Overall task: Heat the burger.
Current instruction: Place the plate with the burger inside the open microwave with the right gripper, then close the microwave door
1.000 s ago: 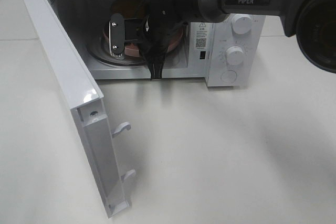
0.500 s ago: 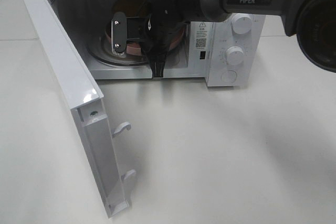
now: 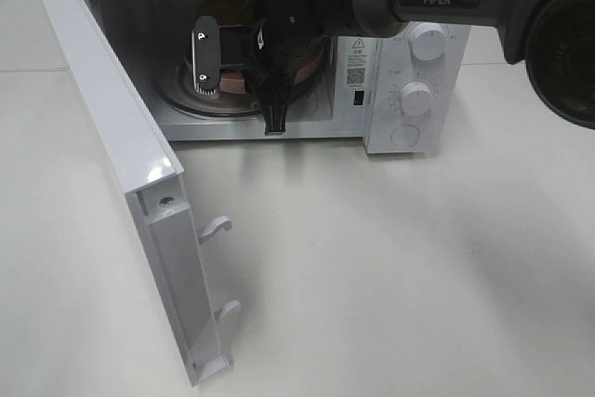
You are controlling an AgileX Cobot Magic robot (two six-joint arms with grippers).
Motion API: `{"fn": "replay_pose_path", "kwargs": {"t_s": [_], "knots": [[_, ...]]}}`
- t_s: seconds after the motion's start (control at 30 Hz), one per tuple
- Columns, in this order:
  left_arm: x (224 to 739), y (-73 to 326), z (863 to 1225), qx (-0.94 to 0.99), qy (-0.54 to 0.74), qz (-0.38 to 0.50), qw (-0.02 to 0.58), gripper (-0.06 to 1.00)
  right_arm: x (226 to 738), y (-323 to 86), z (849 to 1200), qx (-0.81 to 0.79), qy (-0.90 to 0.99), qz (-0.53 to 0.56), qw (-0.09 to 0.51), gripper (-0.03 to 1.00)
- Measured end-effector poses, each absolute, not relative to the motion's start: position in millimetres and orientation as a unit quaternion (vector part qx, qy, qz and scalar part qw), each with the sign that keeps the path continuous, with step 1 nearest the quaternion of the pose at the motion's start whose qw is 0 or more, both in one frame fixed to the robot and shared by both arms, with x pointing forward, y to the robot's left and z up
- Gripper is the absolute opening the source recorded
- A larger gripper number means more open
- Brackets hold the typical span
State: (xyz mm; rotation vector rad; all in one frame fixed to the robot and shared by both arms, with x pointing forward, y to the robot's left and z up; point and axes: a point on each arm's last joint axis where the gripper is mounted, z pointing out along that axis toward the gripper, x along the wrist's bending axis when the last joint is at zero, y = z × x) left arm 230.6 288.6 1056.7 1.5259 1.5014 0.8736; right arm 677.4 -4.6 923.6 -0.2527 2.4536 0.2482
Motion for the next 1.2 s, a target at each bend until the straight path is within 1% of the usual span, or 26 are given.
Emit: {"fn": "replay_pose_path", "kwargs": {"t_s": [0.03,0.13,0.2,0.23,0.3,0.53,0.7,0.83,0.9,0.93,0.97,1.0,1.03,1.1,1.13,1.17,1.2], "knots": [[230.6,288.6,1056.7,0.604,0.594,0.346,0.403,0.99,677.2,-4.0,923.8,-0.094,0.936,0.097,0.326,0.27],[230.6,288.6,1056.7,0.604,0.594,0.346,0.403,0.99,677.2,-4.0,923.8,-0.09,0.936,0.098,0.326,0.29],[230.6,288.6,1056.7,0.604,0.594,0.346,0.403,0.99,677.4,-4.1,924.4,-0.076,0.937,0.103,0.326,0.38],[230.6,288.6,1056.7,0.604,0.594,0.346,0.403,0.99,677.4,-4.1,924.4,-0.076,0.937,0.103,0.326,0.38],[230.6,288.6,1056.7,0.604,0.594,0.346,0.403,0.99,677.3,-4.2,926.0,-0.074,0.936,0.104,0.327,0.42],[230.6,288.6,1056.7,0.604,0.594,0.346,0.403,0.99,676.6,-5.1,931.8,-0.073,0.936,0.103,0.328,0.44],[230.6,288.6,1056.7,0.604,0.594,0.346,0.403,0.99,674.6,-6.7,944.3,-0.07,0.934,0.106,0.334,0.45],[230.6,288.6,1056.7,0.604,0.594,0.346,0.403,0.99,670.1,-9.6,943.9,-0.068,0.935,0.107,0.33,0.47],[230.6,288.6,1056.7,0.604,0.594,0.346,0.403,0.99,662.2,-14.1,940.3,-0.074,0.935,0.109,0.328,0.52],[230.6,288.6,1056.7,0.604,0.594,0.346,0.403,0.99,662.2,-14.1,940.3,-0.074,0.935,0.109,0.328,0.52],[230.6,288.6,1056.7,0.604,0.594,0.346,0.403,0.99,659.7,-15.6,939.7,-0.075,0.936,0.11,0.327,0.54],[230.6,288.6,1056.7,0.604,0.594,0.346,0.403,0.99,655.2,-18.3,939.4,-0.077,0.935,0.111,0.327,0.58],[230.6,288.6,1056.7,0.604,0.594,0.346,0.403,0.99,655.2,-18.3,939.4,-0.077,0.935,0.111,0.327,0.58],[230.6,288.6,1056.7,0.604,0.594,0.346,0.403,0.99,647.7,-22.6,939.7,-0.081,0.935,0.115,0.327,0.64],[230.6,288.6,1056.7,0.604,0.594,0.346,0.403,0.99,647.7,-22.6,939.7,-0.081,0.935,0.115,0.327,0.64],[230.6,288.6,1056.7,0.604,0.594,0.346,0.403,0.99,642.4,-25.7,938.5,-0.083,0.935,0.117,0.326,0.68],[230.6,288.6,1056.7,0.604,0.594,0.346,0.403,0.99,642.4,-25.7,938.5,-0.083,0.935,0.117,0.326,0.68]]}}
